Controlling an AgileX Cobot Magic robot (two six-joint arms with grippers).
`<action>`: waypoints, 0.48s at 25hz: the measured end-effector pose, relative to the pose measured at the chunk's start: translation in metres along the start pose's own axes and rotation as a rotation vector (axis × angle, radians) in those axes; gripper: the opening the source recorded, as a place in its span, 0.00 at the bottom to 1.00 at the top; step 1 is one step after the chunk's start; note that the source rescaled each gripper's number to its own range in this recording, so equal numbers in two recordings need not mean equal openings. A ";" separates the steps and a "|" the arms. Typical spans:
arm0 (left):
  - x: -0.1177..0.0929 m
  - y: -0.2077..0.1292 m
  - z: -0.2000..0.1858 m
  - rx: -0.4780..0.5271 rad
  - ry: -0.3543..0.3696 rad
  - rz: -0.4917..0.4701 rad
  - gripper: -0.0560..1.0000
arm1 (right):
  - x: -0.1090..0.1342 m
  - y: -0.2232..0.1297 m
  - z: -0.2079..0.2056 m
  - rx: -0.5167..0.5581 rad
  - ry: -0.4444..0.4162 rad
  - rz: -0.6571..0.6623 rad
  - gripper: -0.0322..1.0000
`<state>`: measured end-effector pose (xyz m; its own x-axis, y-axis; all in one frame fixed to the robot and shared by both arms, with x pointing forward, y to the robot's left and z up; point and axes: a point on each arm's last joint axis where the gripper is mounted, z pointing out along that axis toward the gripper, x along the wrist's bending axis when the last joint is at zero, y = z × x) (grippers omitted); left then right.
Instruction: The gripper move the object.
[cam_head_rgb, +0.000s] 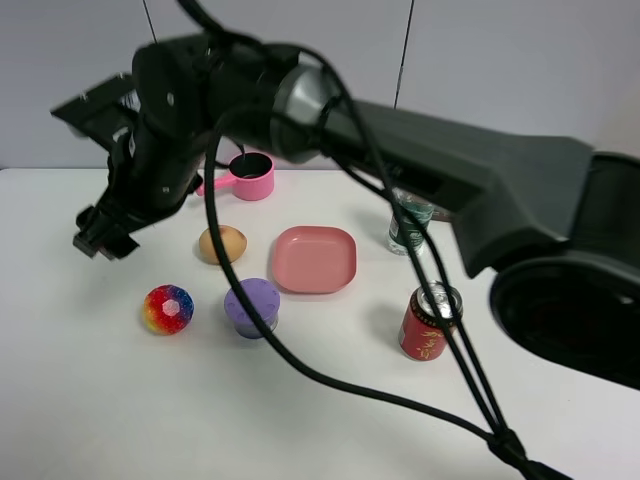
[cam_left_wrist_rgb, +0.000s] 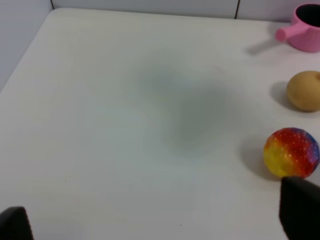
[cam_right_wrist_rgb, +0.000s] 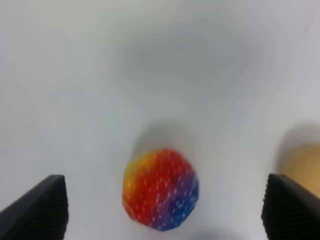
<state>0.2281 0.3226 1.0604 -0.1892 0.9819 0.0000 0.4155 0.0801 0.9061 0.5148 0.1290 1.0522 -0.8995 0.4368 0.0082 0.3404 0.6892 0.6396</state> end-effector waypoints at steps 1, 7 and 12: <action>0.000 0.000 0.000 0.000 0.000 0.000 1.00 | -0.001 0.008 -0.018 -0.044 -0.027 -0.015 0.79; 0.000 0.000 0.000 0.000 0.000 0.000 1.00 | -0.023 0.030 -0.115 -0.187 -0.261 -0.017 0.79; 0.000 0.000 0.000 0.000 0.000 0.007 1.00 | -0.070 0.015 -0.178 -0.122 -0.515 0.093 0.79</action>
<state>0.2281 0.3226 1.0604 -0.1861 0.9825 0.0066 0.4168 0.0729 0.9061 0.5344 0.0056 1.1981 -0.6058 0.7410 -0.2896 0.3504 0.5753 0.7391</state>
